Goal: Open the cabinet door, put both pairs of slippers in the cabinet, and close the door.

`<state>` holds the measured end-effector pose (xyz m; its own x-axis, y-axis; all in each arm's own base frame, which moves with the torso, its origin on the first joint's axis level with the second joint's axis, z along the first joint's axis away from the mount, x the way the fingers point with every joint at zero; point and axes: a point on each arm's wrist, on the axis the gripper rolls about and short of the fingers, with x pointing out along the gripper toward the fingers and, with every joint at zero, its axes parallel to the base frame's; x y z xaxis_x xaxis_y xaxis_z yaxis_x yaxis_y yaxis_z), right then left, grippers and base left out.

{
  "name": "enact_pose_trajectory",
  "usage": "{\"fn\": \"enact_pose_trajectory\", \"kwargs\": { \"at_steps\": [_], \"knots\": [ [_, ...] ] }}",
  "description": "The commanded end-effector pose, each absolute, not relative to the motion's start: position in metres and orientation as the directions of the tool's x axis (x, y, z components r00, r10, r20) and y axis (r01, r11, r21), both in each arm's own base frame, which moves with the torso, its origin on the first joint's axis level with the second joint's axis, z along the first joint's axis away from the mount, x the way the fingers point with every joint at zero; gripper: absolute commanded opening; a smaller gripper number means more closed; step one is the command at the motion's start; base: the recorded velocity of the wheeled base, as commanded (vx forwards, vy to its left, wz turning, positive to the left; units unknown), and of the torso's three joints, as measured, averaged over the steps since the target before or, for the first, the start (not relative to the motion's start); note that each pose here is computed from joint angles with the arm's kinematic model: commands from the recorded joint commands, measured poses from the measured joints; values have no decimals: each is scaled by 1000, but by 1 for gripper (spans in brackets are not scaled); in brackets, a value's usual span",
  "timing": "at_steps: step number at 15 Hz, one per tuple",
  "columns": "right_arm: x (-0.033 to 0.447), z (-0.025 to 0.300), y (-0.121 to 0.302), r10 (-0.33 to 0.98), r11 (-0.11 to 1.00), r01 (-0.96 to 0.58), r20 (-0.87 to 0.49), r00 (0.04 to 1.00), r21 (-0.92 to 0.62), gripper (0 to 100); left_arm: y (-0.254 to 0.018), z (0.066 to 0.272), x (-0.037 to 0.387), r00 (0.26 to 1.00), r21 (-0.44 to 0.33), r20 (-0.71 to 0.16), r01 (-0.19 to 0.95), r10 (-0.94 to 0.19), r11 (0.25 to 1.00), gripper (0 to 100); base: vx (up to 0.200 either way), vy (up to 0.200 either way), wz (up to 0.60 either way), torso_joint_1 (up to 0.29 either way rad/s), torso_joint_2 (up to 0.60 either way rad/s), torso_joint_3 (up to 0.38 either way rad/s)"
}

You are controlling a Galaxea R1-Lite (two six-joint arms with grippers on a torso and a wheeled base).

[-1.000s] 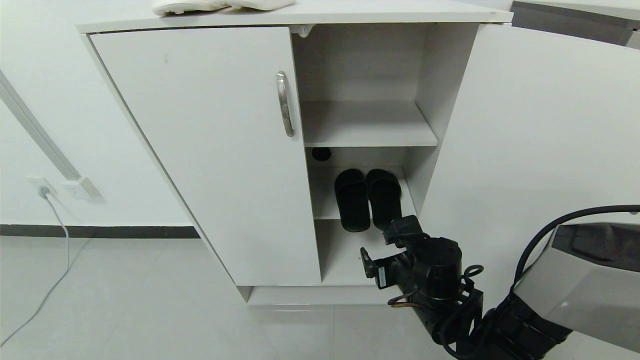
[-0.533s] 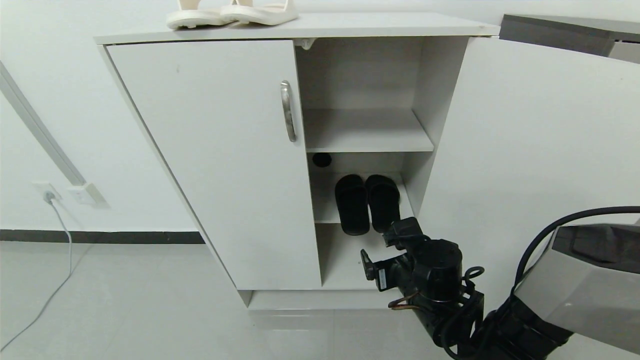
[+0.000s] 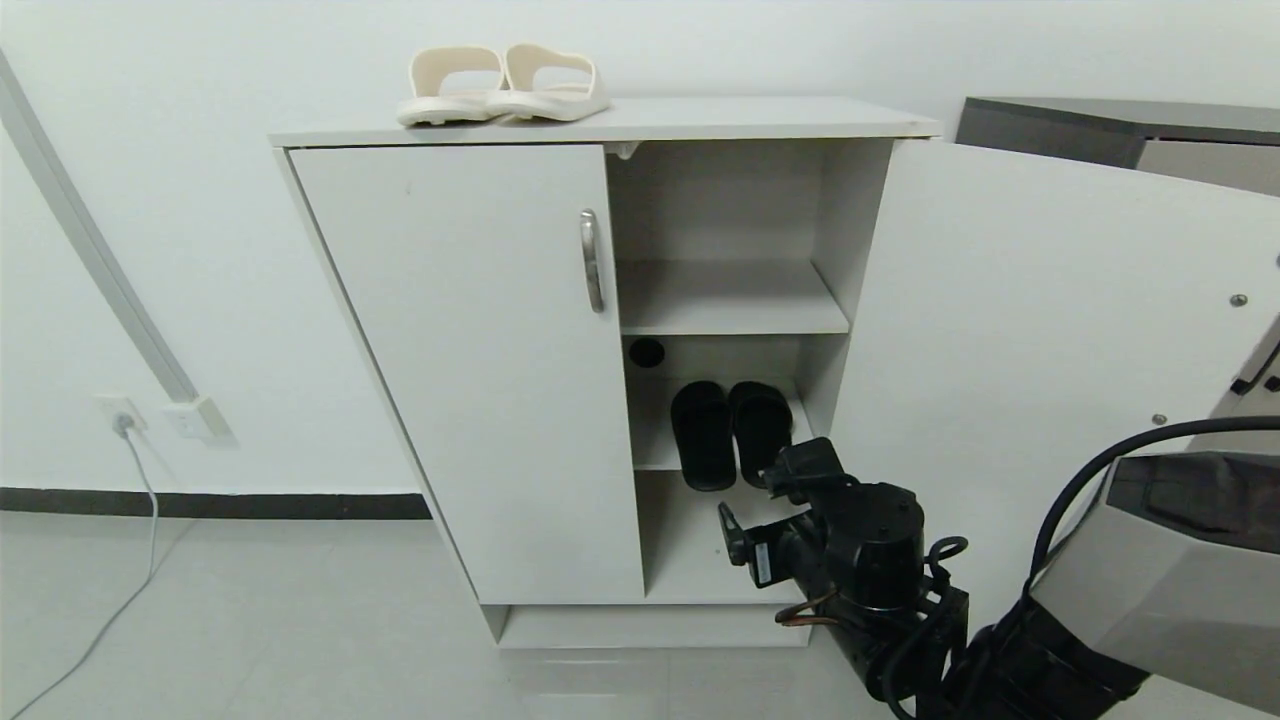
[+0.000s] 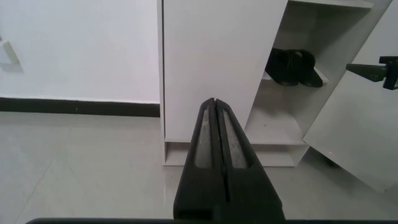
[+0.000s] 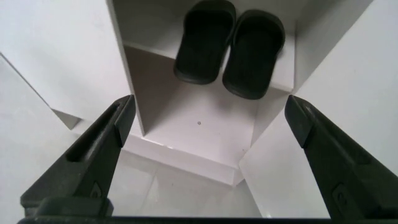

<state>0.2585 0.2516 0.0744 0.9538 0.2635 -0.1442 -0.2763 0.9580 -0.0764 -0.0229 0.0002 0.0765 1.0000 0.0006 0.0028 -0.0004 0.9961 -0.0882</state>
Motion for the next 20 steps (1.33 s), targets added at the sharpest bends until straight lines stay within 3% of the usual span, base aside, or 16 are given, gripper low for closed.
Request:
{"fn": "enact_pose_trajectory", "kwargs": {
  "at_steps": [1,12,20],
  "knots": [
    [258,73,251,263,958,-277,-148,953,-79,100,0,77,-23,1000,-89,2,-3,3,996,0,0,0,0,2,22,119],
    [258,62,252,264,956,-279,-158,952,-86,100,0,77,-23,1000,-87,2,-1,2,996,0,0,0,0,0,0,0],
    [257,58,251,266,957,-280,-148,952,-81,100,0,77,-23,1000,-87,2,-1,2,996,0,0,200,0,2,5,3]
  ]
}}
